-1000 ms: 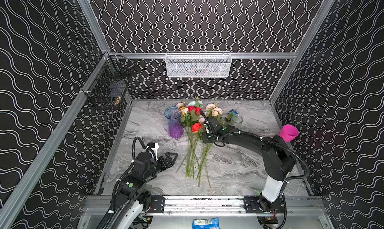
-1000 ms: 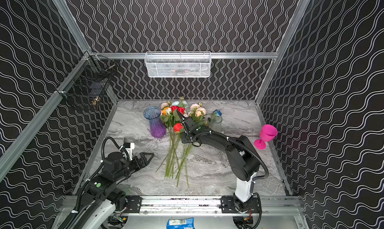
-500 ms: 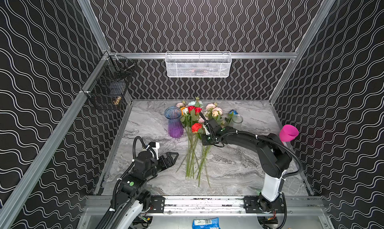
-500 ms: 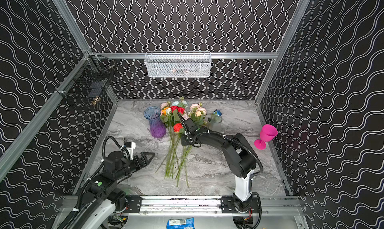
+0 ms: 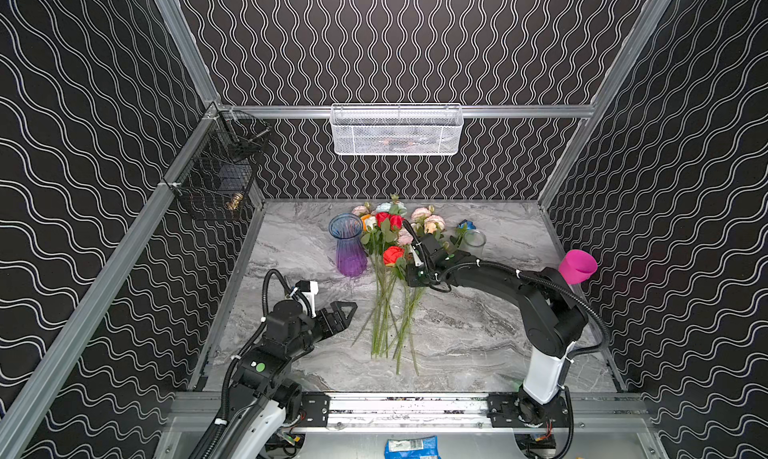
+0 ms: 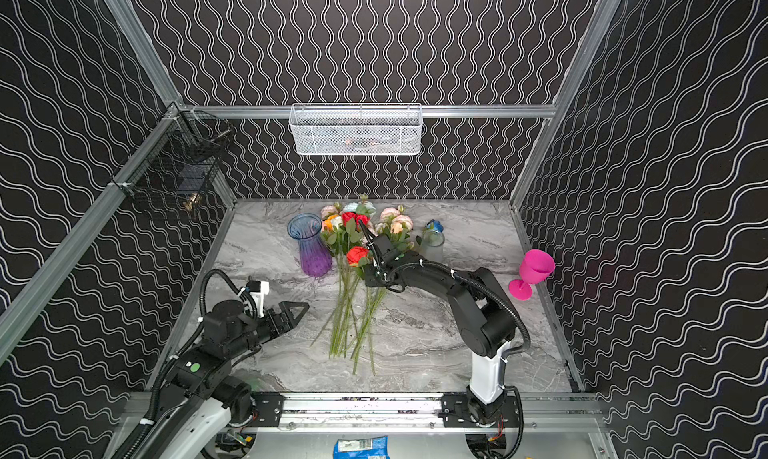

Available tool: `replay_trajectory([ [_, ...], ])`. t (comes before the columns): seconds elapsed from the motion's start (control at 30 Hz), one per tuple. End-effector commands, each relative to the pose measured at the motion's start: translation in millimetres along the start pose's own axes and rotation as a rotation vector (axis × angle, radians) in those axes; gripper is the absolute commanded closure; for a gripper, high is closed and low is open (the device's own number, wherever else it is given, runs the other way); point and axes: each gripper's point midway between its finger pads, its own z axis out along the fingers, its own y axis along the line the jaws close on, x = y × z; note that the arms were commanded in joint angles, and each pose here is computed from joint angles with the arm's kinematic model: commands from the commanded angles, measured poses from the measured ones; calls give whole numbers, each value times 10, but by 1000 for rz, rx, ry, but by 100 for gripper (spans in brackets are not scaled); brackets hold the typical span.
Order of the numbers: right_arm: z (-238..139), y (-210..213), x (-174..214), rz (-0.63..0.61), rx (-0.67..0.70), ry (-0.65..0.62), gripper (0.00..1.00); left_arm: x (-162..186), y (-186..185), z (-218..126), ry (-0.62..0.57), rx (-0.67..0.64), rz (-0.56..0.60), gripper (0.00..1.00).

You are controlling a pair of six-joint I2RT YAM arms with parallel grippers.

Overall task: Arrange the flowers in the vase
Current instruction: 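Lower the right gripper onto a pink rose stem and close on it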

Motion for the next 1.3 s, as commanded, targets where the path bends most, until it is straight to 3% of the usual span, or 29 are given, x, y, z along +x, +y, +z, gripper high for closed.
replay_trajectory([
  [0.0,41,54,33,14,-34,15,71,16,26,-11,-5,-2,7,2],
  [0.13,191,14,83,21,-30,44,72,27,43,-20,-10,-2,4,2],
  [0.33,75,23,-38,40,-46,4,93,8,13,-28,-4,-6,10,2],
  [0.77,-542,204,-339,42,-132,-187,95,-75,-103,25,-1,19,20,1],
  [1.0,-857,478,-632,34,-287,-361,95,-102,-104,-56,-43,25,24,1],
  [1.27,-1148,777,-889,13,-400,-415,94,-118,-107,-78,-55,24,34,1],
])
